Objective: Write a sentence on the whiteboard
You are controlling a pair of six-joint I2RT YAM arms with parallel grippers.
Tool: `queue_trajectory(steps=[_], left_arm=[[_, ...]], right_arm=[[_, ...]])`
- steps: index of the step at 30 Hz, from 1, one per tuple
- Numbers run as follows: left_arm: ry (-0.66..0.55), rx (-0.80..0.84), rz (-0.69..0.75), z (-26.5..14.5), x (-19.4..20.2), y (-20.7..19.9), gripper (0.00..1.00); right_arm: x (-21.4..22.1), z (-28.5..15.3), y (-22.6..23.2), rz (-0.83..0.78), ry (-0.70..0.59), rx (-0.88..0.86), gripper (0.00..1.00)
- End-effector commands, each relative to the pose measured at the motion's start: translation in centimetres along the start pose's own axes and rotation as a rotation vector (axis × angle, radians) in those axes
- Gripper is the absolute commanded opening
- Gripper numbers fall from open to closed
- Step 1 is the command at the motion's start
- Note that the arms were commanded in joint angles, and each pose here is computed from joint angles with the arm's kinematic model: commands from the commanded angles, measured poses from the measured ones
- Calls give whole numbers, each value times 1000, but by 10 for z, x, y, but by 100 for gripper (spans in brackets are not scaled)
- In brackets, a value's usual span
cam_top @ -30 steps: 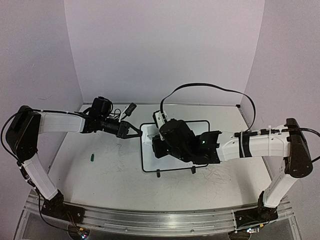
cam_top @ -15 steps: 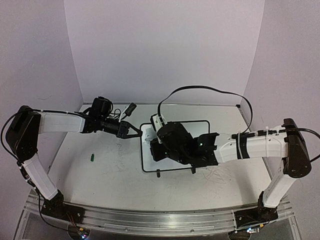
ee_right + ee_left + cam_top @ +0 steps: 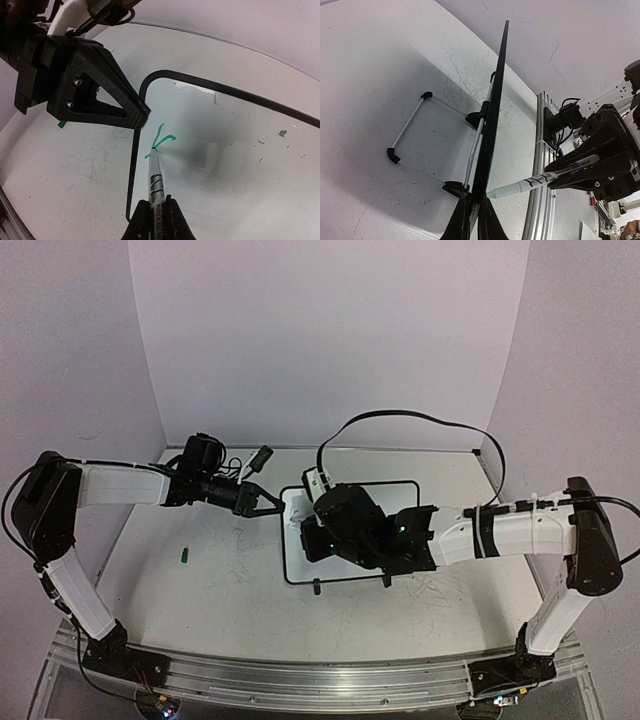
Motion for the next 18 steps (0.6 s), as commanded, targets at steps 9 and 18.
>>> queue_trajectory(steps=[9,18], left_arm=[[-25,34,27,-7,-13,-14,0],[-24,32,29,-8,-13,-14,0]], right_arm=[[-1,-15,-24,35,-23,76,0],[-24,-32,0,83,-73,-77,0]])
Point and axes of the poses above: each gripper's point midway between its finger pads, its own z axis out along the fingers, its own y axis along the line the jaws close on, x = y × z, the point moved 2 cm from there along -z, back along the fingers, and after that the axes turned 15 degrees about z, right-handed, at the moved point
